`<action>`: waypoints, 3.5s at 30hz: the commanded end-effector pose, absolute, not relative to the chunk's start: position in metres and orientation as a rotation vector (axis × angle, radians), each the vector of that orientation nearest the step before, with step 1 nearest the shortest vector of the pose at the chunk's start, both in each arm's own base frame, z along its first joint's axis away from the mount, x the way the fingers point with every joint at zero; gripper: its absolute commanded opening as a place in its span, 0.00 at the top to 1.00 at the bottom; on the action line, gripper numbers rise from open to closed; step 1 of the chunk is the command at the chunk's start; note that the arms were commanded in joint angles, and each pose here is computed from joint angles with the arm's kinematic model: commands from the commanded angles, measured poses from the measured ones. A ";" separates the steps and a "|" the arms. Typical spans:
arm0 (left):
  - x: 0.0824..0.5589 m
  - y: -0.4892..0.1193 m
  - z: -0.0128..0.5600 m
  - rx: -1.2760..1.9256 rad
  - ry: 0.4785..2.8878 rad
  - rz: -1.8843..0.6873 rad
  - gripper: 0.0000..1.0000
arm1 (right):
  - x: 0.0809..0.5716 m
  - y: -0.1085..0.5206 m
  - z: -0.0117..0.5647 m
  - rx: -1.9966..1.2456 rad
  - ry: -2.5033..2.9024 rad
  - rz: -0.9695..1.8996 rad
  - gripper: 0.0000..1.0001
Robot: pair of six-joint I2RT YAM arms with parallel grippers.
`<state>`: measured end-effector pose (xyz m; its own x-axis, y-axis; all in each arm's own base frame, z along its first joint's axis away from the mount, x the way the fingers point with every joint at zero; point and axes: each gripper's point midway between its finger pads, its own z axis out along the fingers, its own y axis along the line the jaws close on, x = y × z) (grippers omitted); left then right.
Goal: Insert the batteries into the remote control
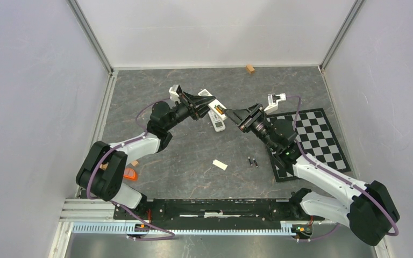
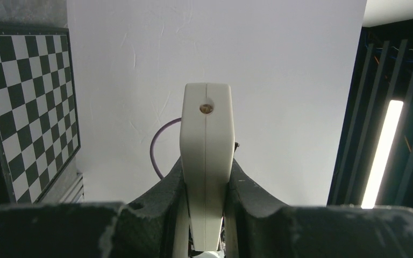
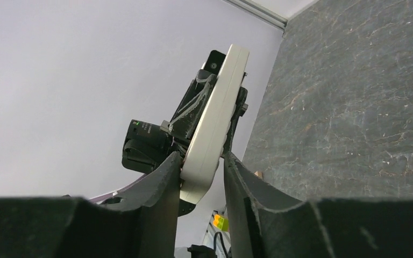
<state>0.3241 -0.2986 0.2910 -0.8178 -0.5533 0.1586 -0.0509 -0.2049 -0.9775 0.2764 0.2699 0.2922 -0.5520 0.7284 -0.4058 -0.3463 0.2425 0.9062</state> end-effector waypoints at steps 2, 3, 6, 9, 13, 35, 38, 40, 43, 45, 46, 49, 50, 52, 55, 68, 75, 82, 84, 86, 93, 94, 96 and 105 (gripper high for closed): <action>0.306 -0.297 0.364 -0.399 1.504 -2.138 0.98 | 0.288 0.269 0.248 0.380 1.807 1.300 0.64; 0.305 -0.296 0.368 -0.371 1.493 -2.121 0.98 | 0.288 0.268 0.240 0.383 1.846 1.265 0.65; 0.301 -0.296 0.375 -0.282 1.465 -2.072 0.98 | 0.289 0.263 0.220 0.381 1.926 1.173 0.66; 0.296 -0.295 0.379 -0.162 1.444 -1.980 0.98 | 0.293 0.253 0.200 0.400 2.008 1.040 0.62; 0.286 -0.293 0.376 -0.018 1.422 -1.856 0.98 | 0.292 0.243 0.180 0.382 2.074 0.931 0.55; 0.298 -0.264 0.282 -0.031 1.686 -1.436 0.98 | 0.250 0.264 0.266 -0.434 1.672 1.030 0.02; 0.301 -0.253 0.248 -0.102 1.794 -1.322 0.98 | 0.252 0.273 0.242 -0.554 1.738 0.934 0.03; 0.303 -0.243 0.223 -0.168 1.860 -1.247 0.98 | 0.252 0.283 0.224 -0.630 1.796 0.833 0.04; 0.298 -0.234 0.188 -0.235 1.928 -1.199 0.98 | 0.251 0.296 0.195 -0.689 1.881 0.737 0.05; 0.293 -0.230 0.164 -0.279 1.977 -1.181 0.98 | 0.248 0.304 0.179 -0.735 1.911 0.693 0.05; 0.291 -0.228 0.154 -0.295 1.996 -1.169 0.98 | 0.246 0.308 0.172 -0.753 1.923 0.675 0.05; 0.287 -0.219 0.124 -0.349 2.046 -1.108 0.96 | 0.242 0.315 0.154 -0.796 1.962 0.637 0.05; 0.287 -0.214 0.113 -0.366 2.054 -1.075 0.96 | 0.245 0.314 0.151 -0.776 1.976 0.615 0.05; 0.289 -0.206 0.104 -0.387 2.006 -1.050 0.94 | 0.245 0.313 0.144 -0.746 2.003 0.616 0.05; 0.292 -0.199 0.097 -0.410 1.955 -1.025 0.90 | 0.244 0.314 0.136 -0.717 2.034 0.626 0.06; 0.296 -0.180 0.048 -0.670 2.025 -0.921 0.41 | 0.240 0.304 0.106 -0.645 2.157 0.590 0.08; 0.278 -0.151 0.024 -0.824 2.131 -0.721 0.26 | 0.238 0.299 0.100 -0.655 2.178 0.563 0.07; 0.257 -0.126 0.014 -0.900 2.212 -0.540 0.22 | 0.236 0.301 0.095 -0.671 2.195 0.567 0.08; 0.256 -0.121 0.017 -0.895 2.208 -0.508 0.19 | 0.235 0.303 0.093 -0.697 2.205 0.565 0.10; 0.257 -0.118 0.024 -0.862 2.207 -0.485 0.16 | 0.232 0.305 0.087 -0.765 2.225 0.557 0.14; 0.290 -0.114 0.056 -0.701 2.245 -0.477 0.08 | 0.224 0.283 0.052 -0.940 2.345 0.348 0.19; 0.297 -0.110 0.057 -0.704 2.256 -0.464 0.07 | 0.222 0.279 0.048 -0.950 2.362 0.326 0.19; 0.312 -0.111 0.062 -0.642 2.277 -0.480 0.05 | 0.219 0.273 0.040 -0.961 2.390 0.300 0.19; 0.363 -0.141 0.056 -0.479 2.365 -0.645 0.22 | 0.199 0.264 0.022 -1.016 2.489 0.307 0.27</action>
<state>0.3574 -0.1228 0.0540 -0.6776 -0.5527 -0.4852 -0.2956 0.8087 -0.5085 0.2021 0.2595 0.0179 -0.6474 -0.5933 -0.4783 -0.6872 0.7259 0.0297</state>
